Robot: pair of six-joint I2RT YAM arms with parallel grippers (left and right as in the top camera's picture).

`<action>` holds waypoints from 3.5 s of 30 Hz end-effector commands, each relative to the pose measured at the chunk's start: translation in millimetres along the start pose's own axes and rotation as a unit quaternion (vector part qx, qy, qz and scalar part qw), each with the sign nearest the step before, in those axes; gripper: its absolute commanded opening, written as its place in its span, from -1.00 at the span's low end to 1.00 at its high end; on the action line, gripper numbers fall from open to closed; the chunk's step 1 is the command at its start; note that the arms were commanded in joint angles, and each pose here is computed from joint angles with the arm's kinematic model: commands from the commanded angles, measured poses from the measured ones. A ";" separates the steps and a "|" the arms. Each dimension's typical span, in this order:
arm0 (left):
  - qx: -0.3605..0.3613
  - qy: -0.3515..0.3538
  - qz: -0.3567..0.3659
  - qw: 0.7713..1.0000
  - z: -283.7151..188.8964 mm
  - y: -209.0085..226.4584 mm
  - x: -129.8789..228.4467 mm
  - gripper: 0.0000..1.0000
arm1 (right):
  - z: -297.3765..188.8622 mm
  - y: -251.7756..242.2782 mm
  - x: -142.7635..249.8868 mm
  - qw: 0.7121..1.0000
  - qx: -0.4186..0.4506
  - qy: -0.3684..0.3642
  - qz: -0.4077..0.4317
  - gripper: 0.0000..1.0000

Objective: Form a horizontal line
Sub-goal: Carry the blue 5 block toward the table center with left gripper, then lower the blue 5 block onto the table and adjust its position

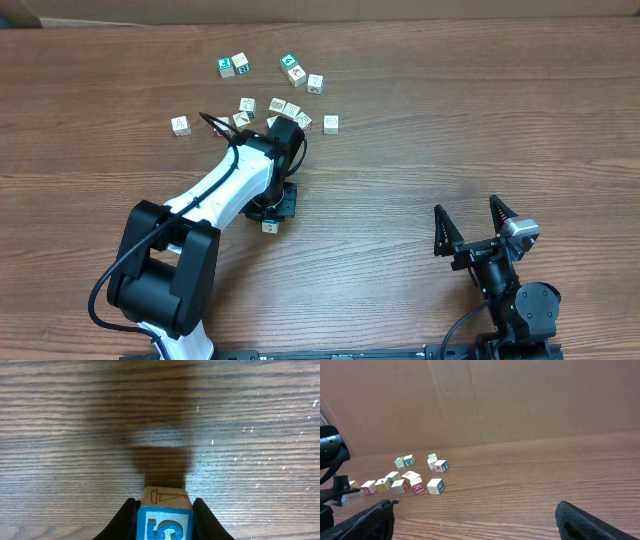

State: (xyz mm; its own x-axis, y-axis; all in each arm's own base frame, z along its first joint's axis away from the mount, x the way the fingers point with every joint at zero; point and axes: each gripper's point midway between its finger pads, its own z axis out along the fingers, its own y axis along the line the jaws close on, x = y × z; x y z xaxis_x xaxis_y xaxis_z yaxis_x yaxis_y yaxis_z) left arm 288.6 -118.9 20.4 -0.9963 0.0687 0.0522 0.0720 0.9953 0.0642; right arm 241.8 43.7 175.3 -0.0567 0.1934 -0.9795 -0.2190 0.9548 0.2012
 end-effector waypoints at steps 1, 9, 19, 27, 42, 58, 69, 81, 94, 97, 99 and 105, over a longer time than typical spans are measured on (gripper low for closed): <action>-0.011 0.005 -0.010 1.000 7.8 4.0 0.6 -0.59 | 0.1 -1.4 2.1 1.000 0.001 -0.001 0.001 1.00; -0.008 -0.003 -0.011 1.000 7.9 2.7 -3.4 -0.54 | 0.1 -1.4 2.1 1.000 0.001 -0.001 0.001 1.00; -0.006 -0.011 -0.011 1.000 7.8 1.8 -7.6 -0.11 | 0.1 -1.4 2.1 1.000 0.001 -0.001 0.001 1.00; -0.009 -0.004 -0.011 1.000 7.9 2.9 -3.9 0.05 | 0.1 -1.4 2.1 1.000 0.001 -0.001 0.001 1.00; -0.007 0.042 -0.008 0.999 7.3 3.4 18.2 -0.06 | 0.1 -1.4 2.1 1.000 0.001 -0.001 0.001 1.00; -0.011 0.042 -0.010 0.999 17.1 5.8 22.3 -0.46 | 0.1 -1.4 2.0 1.000 0.001 -0.001 0.001 1.00; -0.034 0.013 -0.009 0.999 17.4 13.6 9.1 -0.49 | 0.1 -1.4 2.1 1.000 0.001 -0.001 0.001 1.00; -0.057 -0.026 0.005 0.998 6.4 19.7 -12.6 -0.48 | 0.1 -1.4 2.0 1.000 0.001 -0.001 0.001 1.00; -0.057 -0.020 0.004 0.998 6.6 20.8 -10.3 0.75 | 0.1 -1.4 2.1 1.000 0.001 -0.001 0.001 1.00; -0.053 -0.031 0.002 0.998 6.5 18.9 -15.6 0.69 | 0.1 -1.4 2.1 1.000 0.001 -0.001 0.001 1.00; -0.052 -0.035 0.002 0.998 6.4 18.3 -17.3 0.37 | 0.1 -1.4 2.0 1.000 0.001 -0.001 0.001 1.00; -0.051 -0.036 -0.004 0.998 6.5 18.0 -17.9 0.09 | 0.1 -1.4 2.1 1.000 0.001 -0.001 0.001 1.00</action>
State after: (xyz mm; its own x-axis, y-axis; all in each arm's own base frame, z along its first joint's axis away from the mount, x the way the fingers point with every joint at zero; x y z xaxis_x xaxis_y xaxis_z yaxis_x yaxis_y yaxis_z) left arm 300.5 -102.3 15.0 -0.9968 0.0785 -0.0122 0.0755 0.9844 0.1589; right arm 241.8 43.8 175.4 -0.0564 0.1934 -0.9795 -0.2195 0.9547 0.2011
